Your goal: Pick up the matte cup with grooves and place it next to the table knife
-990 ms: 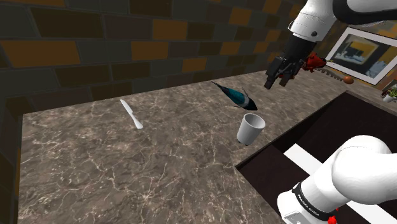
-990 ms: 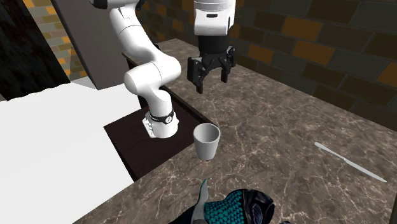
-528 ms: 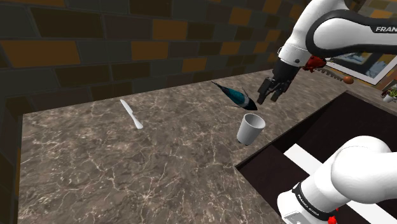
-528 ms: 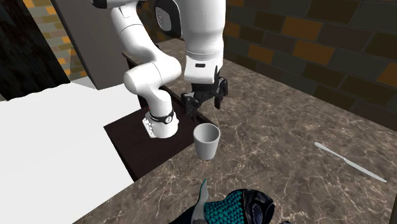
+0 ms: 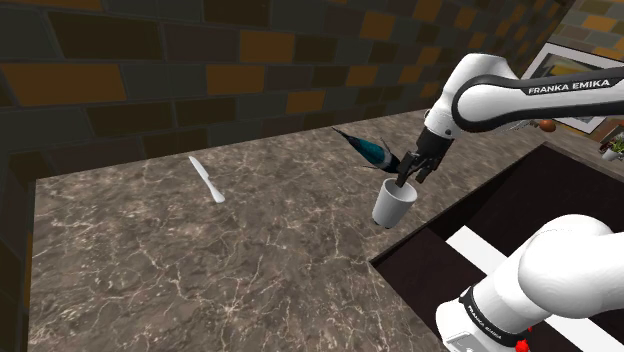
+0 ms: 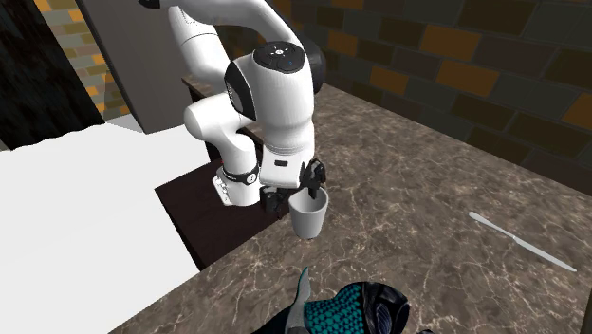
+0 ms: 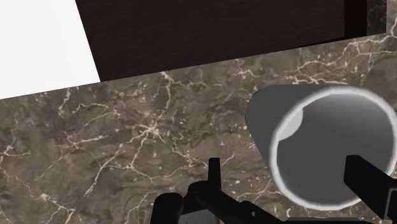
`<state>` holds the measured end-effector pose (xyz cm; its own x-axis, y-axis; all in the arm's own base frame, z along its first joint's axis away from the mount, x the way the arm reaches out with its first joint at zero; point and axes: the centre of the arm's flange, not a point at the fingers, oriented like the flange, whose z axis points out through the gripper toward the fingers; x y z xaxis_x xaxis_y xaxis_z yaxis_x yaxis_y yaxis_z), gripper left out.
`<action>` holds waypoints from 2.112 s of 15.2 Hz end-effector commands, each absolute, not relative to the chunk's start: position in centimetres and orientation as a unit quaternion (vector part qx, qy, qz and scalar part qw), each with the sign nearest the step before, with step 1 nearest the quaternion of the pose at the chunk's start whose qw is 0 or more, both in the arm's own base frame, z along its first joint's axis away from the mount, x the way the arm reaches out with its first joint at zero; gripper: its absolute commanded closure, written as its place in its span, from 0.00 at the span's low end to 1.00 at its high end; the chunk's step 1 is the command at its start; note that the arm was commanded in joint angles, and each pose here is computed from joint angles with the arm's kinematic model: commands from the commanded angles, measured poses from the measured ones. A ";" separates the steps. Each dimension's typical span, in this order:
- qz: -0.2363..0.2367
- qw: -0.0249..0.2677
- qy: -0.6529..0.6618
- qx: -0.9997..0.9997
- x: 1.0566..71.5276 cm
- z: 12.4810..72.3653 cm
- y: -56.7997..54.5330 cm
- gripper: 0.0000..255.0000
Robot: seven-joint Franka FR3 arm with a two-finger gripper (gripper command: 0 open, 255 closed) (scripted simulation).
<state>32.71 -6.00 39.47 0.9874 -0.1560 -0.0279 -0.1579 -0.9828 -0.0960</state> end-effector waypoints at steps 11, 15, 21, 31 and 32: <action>0.010 0.050 0.079 -0.996 32.6 35.9 -5.8 0.00; 0.010 0.050 0.079 -0.996 32.6 35.9 -5.8 1.00; 0.010 0.050 0.079 -0.996 32.6 35.9 -5.8 1.00; 0.010 0.050 0.079 -0.996 32.6 39.6 -5.8 1.00; 0.010 0.050 0.079 -0.996 32.6 40.1 -5.8 1.00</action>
